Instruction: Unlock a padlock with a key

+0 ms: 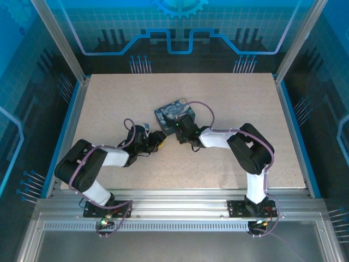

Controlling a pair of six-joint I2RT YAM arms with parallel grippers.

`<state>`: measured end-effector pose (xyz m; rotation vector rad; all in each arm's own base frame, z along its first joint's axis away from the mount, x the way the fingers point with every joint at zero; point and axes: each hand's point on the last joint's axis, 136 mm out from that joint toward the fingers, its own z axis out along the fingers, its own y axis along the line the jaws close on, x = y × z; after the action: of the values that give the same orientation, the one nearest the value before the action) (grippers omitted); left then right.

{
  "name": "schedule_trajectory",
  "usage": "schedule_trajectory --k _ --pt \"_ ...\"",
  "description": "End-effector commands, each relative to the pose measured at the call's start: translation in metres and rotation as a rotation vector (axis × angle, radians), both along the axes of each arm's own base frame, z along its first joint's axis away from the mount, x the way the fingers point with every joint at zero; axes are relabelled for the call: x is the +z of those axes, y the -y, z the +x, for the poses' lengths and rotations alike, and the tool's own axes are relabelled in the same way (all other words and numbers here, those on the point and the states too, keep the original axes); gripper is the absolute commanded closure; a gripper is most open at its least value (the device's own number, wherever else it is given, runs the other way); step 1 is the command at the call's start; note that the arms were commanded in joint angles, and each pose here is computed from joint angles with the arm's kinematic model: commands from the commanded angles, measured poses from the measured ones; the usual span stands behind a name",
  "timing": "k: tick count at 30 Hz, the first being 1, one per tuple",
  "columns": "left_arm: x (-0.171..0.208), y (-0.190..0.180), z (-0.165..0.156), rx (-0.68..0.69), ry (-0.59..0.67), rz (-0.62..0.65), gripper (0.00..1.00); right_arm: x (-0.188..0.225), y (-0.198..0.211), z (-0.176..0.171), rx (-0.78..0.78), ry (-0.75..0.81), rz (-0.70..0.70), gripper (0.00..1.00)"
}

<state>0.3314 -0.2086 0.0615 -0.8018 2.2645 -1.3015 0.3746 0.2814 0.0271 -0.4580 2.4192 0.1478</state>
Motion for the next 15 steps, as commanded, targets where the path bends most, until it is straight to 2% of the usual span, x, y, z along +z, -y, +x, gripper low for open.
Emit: schedule_trajectory --k 1,9,15 --pt "0.000 -0.005 0.000 -0.004 0.009 -0.004 0.60 -0.012 0.000 -0.020 0.087 -0.008 -0.084 0.81" --pt "0.001 -0.014 0.004 0.015 0.014 -0.002 0.60 0.011 -0.017 -0.035 0.272 0.109 -0.141 0.86" --pt "0.002 -0.014 0.006 0.018 0.013 -0.004 0.59 0.031 -0.018 -0.042 0.326 0.154 -0.141 0.88"
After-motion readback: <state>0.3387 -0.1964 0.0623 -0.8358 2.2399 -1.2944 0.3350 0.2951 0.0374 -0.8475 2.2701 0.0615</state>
